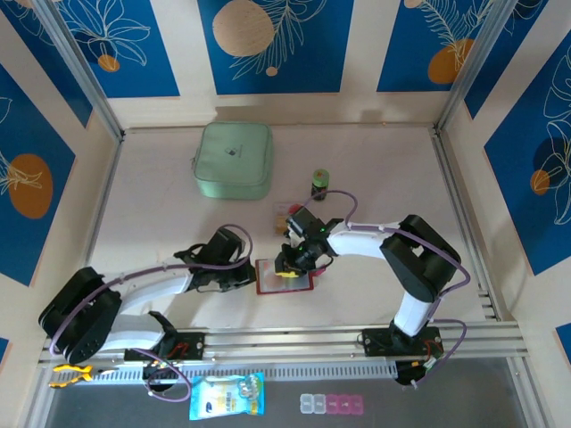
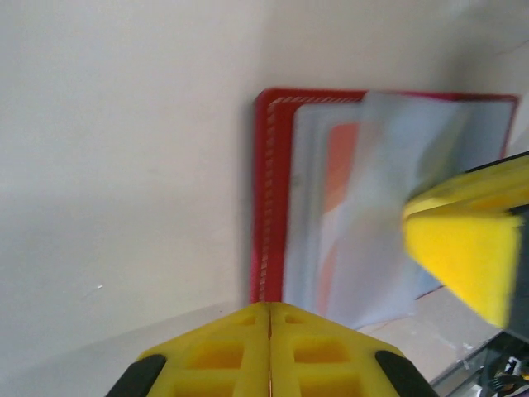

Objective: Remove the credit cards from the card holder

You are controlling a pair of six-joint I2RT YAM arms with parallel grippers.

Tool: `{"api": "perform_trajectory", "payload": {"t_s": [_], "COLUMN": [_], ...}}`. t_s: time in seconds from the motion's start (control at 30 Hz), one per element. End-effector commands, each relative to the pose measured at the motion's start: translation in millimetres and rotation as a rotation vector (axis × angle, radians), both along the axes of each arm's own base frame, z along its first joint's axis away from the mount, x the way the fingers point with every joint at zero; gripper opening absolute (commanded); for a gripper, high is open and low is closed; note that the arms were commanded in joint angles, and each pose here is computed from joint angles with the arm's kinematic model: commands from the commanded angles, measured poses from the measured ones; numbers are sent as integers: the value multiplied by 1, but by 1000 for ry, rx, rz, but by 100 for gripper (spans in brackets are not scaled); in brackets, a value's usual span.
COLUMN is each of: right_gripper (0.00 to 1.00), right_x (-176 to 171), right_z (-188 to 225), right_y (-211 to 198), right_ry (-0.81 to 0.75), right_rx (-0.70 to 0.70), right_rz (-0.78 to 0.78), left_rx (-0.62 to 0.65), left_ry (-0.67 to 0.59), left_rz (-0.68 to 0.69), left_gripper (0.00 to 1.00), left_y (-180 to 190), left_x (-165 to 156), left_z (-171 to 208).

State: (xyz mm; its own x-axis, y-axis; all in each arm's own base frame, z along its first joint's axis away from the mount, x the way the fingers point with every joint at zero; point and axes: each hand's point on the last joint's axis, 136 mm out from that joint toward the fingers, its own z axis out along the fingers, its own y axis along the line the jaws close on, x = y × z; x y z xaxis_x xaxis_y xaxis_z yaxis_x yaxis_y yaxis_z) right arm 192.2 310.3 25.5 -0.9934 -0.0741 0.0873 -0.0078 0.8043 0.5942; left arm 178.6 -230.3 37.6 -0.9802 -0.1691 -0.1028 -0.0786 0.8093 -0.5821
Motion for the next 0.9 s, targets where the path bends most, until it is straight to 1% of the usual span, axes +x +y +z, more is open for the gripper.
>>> {"api": "perform_trajectory", "payload": {"t_s": [0.0,0.27,0.57,0.87], "right_gripper": [25,23,20,19], "right_x": [-7,-9,-13,-12], "right_z": [1,-2,-8,-12], "right_y": [-3,-11,-16,-19], "right_ry": [30,57,103,131], "right_rx": [52,110,178,223], "right_rz": [-2,-4,-9,-12], "left_rx": [-3,-70,-100,-93], "left_ry": [-39,-54,-33,-16], "left_rz": [-12,0,-4,-2], "left_gripper": [9,15,28,30], "left_y": [-4,-20,-35,-45], "left_x": [6,15,20,25], "left_z": [15,26,21,13]}}
